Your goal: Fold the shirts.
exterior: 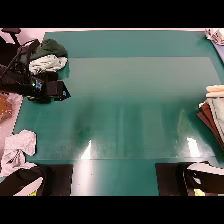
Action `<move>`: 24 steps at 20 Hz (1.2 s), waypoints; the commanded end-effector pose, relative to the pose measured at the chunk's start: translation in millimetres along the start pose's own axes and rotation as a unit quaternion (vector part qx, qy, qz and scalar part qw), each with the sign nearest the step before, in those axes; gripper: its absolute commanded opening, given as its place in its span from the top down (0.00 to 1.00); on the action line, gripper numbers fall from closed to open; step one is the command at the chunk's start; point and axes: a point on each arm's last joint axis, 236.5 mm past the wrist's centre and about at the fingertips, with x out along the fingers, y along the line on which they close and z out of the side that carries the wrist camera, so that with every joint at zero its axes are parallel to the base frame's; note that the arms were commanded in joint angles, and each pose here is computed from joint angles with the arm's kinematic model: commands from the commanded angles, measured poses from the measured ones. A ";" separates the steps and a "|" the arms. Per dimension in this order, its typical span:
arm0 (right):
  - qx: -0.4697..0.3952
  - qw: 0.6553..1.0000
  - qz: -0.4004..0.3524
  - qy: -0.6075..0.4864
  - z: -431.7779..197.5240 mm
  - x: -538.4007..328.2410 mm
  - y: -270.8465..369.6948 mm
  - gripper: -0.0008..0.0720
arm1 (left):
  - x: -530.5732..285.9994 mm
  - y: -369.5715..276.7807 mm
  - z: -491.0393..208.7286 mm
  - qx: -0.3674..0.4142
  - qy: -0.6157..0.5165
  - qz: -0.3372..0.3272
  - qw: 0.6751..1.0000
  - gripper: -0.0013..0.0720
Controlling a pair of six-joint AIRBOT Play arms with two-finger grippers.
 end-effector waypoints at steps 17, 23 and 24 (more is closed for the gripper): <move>0.013 0.938 -0.312 0.151 -27.8 71.6 -133.8 0.97 | -0.6 -4.0 14.4 0.003 -0.031 -0.008 0.999 0.03; 0.080 0.934 -0.316 0.145 -43.0 109.7 -95.7 0.72 | -0.6 -3.6 13.6 0.003 -0.029 -0.007 1.000 0.03; 0.091 0.935 -0.306 0.155 -48.5 120.9 -87.8 0.65 | -0.6 -3.4 13.8 0.003 -0.029 -0.007 1.000 0.03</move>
